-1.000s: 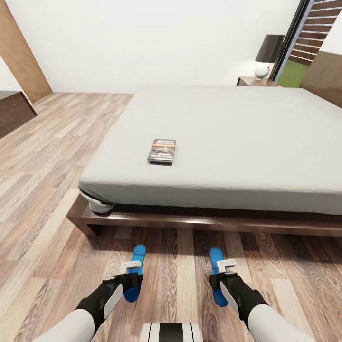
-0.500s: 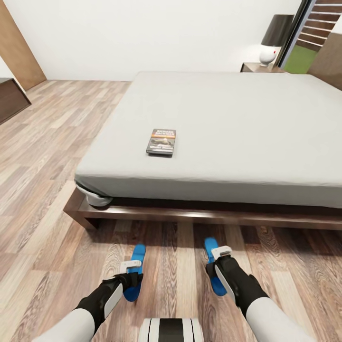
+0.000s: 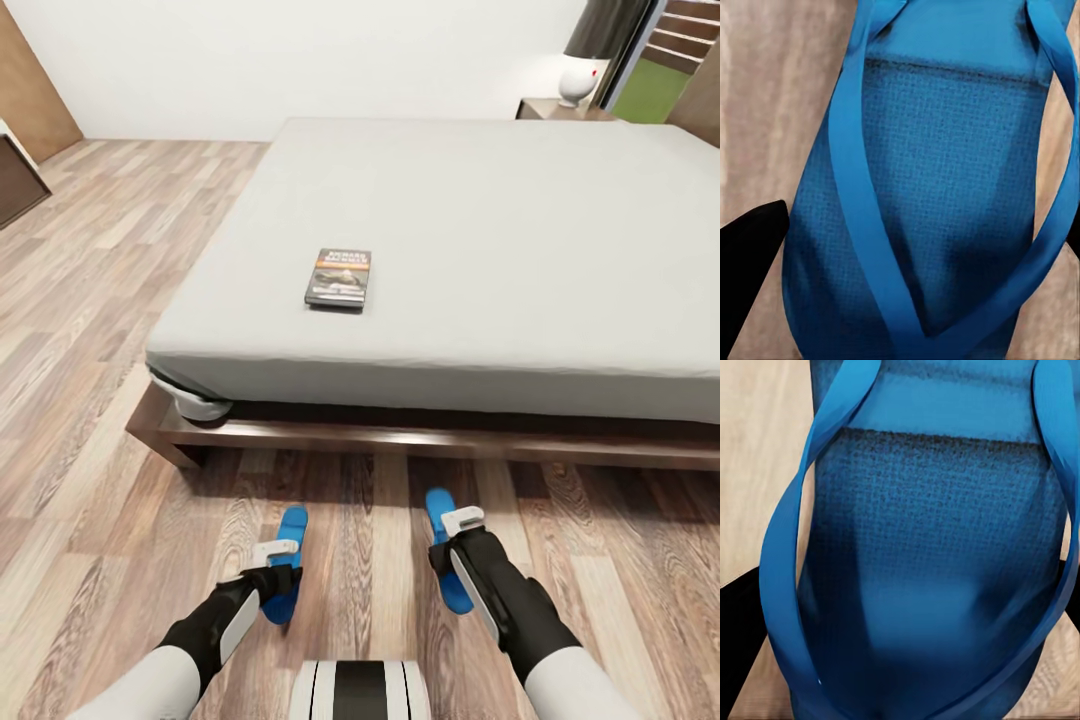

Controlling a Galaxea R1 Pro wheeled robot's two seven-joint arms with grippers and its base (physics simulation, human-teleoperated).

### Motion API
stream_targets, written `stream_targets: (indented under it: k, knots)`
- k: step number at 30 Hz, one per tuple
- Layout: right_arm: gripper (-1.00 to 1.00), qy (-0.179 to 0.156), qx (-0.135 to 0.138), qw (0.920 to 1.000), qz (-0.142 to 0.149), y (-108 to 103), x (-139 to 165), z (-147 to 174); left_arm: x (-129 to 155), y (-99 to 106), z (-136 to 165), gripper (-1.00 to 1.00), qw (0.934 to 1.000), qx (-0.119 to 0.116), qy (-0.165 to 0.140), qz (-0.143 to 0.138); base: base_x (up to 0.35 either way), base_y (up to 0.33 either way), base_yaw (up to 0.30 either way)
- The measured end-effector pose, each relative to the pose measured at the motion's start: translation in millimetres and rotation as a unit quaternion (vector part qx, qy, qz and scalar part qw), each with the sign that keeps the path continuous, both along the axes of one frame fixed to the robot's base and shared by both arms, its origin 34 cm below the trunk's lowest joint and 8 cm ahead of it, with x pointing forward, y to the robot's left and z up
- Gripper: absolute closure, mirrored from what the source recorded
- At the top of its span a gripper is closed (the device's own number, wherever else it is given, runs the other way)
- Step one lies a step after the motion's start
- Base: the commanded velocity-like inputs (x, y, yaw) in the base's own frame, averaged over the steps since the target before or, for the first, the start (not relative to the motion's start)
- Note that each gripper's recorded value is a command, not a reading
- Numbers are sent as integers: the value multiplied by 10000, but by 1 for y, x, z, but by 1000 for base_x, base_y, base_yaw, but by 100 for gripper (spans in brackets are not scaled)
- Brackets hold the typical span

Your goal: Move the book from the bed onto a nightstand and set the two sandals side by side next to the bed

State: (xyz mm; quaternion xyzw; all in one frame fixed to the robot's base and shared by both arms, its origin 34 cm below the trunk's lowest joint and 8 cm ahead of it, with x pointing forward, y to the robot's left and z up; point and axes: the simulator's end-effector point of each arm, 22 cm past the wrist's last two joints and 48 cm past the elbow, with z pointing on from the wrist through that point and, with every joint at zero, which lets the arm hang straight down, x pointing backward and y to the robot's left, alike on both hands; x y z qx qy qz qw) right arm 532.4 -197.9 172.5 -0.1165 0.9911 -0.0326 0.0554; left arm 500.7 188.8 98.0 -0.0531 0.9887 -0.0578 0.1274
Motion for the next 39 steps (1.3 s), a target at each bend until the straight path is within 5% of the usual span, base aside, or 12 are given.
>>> stream_targets:
  k: [12, 39]
  knots:
    - [100, 215, 1, 9998, 51, 4, -15, -16, 44, -2, 12, 100, 9990, -68, -439, 9, 0, 0, 0]
    - [100, 460, 28, 9987, 236, 14, -34, -37, 75, -9, 17, 100, 9966, -170, -804, 14, 0, 0, 0]
